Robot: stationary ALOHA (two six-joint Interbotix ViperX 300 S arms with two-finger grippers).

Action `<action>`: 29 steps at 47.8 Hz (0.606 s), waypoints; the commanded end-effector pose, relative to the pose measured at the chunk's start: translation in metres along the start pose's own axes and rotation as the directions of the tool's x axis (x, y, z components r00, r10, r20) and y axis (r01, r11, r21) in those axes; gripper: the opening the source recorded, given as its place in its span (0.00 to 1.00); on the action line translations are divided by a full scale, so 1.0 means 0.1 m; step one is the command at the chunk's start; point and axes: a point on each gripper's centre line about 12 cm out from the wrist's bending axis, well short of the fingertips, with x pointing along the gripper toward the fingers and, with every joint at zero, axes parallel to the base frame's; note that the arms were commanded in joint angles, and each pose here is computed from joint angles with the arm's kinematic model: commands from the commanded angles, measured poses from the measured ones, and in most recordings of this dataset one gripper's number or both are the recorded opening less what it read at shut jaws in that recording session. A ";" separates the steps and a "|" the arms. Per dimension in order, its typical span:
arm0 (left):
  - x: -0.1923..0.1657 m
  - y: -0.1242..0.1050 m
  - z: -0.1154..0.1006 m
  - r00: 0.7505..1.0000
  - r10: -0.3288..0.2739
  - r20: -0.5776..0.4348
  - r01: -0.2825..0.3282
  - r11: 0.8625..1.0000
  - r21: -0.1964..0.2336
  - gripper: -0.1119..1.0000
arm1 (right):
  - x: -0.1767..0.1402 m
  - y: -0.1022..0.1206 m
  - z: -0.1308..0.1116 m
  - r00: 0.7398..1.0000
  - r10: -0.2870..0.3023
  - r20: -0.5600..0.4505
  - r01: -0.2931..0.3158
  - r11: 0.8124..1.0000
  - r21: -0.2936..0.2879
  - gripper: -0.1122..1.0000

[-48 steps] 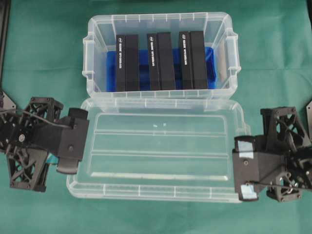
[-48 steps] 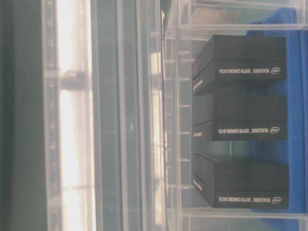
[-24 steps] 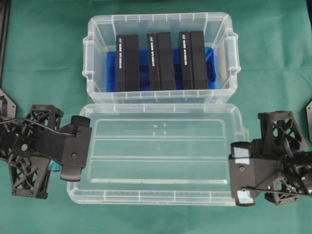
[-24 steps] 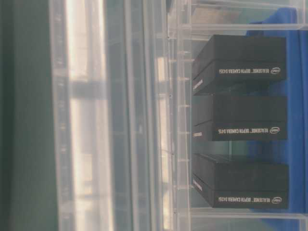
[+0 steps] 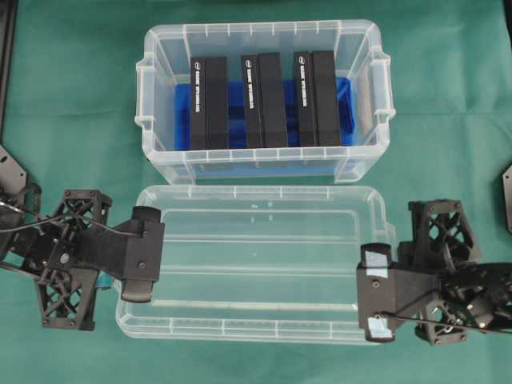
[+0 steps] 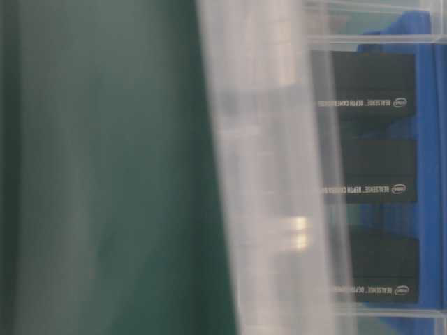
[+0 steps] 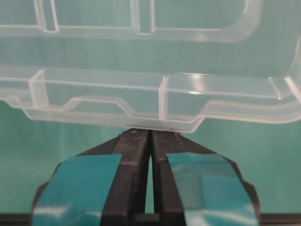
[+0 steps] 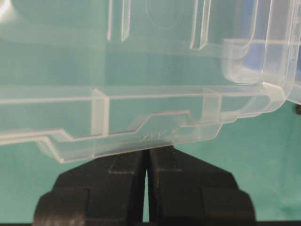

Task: Clamp the lid of the box with both arms, then lift and open it.
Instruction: 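Lower the held lid onto the table in front of the box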

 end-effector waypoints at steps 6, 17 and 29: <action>0.06 -0.02 0.17 0.989 -0.029 0.145 0.030 1.000 -0.004 0.11 | 0.12 0.07 0.11 0.993 0.061 0.105 -0.064 0.998 0.024 0.10; 0.38 -0.02 0.10 0.990 -0.038 0.134 0.040 0.999 -0.012 0.11 | 0.37 0.17 0.02 0.990 0.097 0.101 -0.099 0.995 0.016 0.10; 0.64 -0.01 0.04 0.992 -0.039 0.116 0.041 0.999 -0.018 0.11 | 0.59 0.26 -0.06 0.987 0.130 0.093 -0.130 0.991 -0.010 0.10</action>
